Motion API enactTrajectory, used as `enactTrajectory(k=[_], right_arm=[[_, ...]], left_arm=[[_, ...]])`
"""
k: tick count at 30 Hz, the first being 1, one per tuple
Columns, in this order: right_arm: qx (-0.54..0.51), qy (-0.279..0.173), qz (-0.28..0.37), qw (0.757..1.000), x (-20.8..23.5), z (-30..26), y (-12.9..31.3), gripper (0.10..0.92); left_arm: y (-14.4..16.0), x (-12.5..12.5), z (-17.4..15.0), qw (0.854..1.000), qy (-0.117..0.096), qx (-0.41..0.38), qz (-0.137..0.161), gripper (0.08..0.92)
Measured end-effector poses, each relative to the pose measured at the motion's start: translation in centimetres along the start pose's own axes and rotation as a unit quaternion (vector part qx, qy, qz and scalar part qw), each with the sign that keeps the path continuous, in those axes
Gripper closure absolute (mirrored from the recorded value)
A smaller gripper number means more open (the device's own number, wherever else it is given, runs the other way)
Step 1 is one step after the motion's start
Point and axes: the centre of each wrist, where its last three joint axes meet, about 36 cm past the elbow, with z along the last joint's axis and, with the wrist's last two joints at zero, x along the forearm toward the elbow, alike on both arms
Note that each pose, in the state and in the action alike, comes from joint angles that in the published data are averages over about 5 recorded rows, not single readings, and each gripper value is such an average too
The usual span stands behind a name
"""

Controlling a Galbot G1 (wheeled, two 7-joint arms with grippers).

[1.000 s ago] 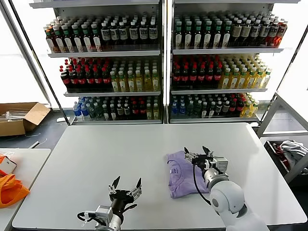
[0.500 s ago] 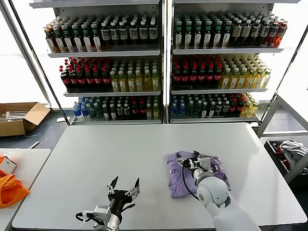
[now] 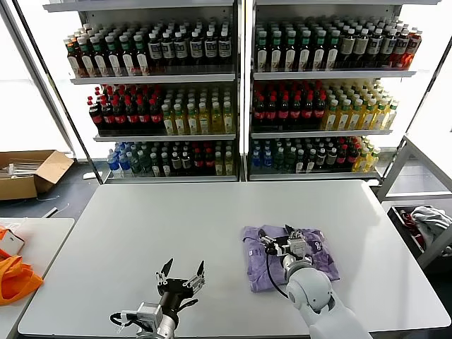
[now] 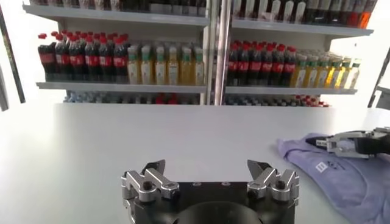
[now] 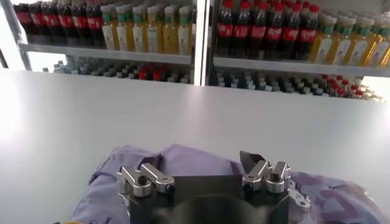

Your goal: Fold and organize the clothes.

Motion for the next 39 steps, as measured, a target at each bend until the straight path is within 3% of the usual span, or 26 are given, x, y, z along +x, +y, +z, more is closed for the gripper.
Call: enactTrajectory(k=[7, 14, 26, 39], right_arm=[[0.006, -0.076, 0.019, 0.997, 2.1, -1.6, -0.9, 0.2], [0.015, -0.118, 0.067, 0.991, 5.6, -2.6, -3.7, 0.2], [0.012, -0.1, 0.149, 0.984, 10.6, 0.9, -8.8, 0.2], [0.015, -0.093, 0.191, 0.977, 13.4, 2.2, -10.3, 0.2]], left_arm=[[-0.6, 0.2, 0.0, 1.0, -0.018, -0.002, 0.0, 0.177], [-0.7, 0.5, -0.7, 0.998, -0.057, 0.01, 0.003, 0.177], [0.7, -1.1, -1.4, 0.991, -0.131, 0.01, -0.001, 0.177], [2.0, -1.9, -1.2, 0.99, -0.137, -0.019, -0.011, 0.177]])
